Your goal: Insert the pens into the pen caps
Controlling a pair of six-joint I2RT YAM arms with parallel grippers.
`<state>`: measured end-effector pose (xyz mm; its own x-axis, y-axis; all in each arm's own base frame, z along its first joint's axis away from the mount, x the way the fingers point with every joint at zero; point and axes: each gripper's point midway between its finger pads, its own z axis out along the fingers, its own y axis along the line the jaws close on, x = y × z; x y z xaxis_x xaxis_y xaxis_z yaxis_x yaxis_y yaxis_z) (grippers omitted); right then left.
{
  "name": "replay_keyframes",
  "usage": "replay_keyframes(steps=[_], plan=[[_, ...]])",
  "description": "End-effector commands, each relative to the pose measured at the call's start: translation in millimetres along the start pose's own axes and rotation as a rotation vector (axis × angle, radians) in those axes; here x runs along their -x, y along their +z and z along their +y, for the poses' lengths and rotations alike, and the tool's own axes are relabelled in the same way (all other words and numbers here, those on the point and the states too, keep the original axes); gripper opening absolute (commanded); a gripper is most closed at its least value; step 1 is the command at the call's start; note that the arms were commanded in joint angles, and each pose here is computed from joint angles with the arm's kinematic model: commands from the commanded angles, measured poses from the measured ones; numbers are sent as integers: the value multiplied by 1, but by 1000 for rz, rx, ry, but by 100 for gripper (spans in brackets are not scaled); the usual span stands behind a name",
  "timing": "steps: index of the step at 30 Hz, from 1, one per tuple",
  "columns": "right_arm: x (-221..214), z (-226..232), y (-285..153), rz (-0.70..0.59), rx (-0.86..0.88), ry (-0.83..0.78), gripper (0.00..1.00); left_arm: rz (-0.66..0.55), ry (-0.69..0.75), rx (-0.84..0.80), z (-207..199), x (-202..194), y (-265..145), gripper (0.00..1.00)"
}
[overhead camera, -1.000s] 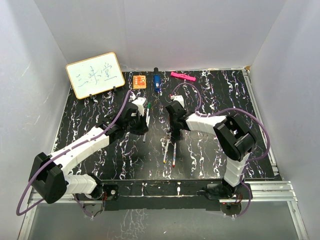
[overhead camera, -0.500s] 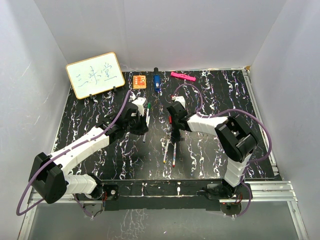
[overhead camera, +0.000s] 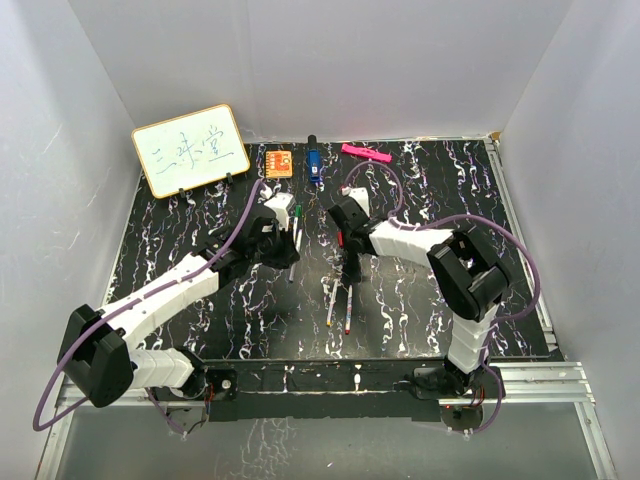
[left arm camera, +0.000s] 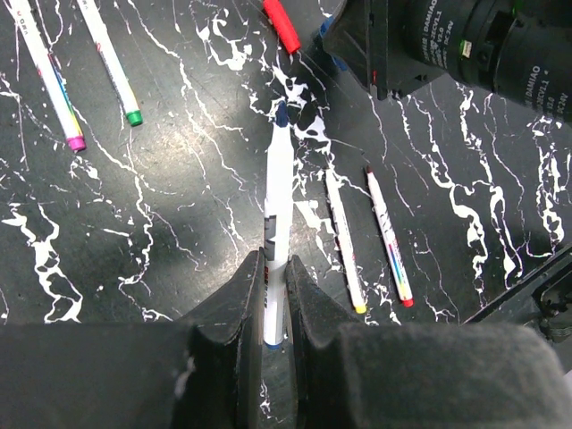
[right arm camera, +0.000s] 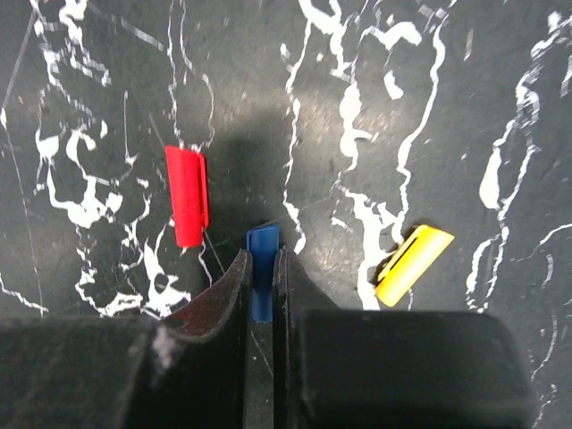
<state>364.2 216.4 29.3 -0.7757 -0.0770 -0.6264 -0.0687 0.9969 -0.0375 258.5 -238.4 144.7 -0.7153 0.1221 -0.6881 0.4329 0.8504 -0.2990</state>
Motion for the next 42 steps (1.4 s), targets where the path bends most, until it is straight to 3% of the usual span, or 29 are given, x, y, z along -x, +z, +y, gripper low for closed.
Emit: replay_keyframes(steps=[1, 6, 12, 19, 29, 42], plan=[[63, -7, -22, -167, -41, 72, 0, -80, -3, -53, -8, 14, -6, 0], [124, -4, -64, -401, 60, 161, 0, -144, -18, -127, -18, 16, -3, 0], [167, 3, -125, -705, 263, 242, 0, -280, -41, -295, -41, 24, -6, 0], [167, 14, -198, -1008, 577, 258, 0, -344, -85, -409, -60, 33, -3, 0], [162, 23, -242, -1135, 795, 289, 0, -336, -87, -486, -79, 40, 13, 0], [150, 36, -252, -1125, 892, 231, 0, -392, -81, -548, -97, 65, 7, 0]])
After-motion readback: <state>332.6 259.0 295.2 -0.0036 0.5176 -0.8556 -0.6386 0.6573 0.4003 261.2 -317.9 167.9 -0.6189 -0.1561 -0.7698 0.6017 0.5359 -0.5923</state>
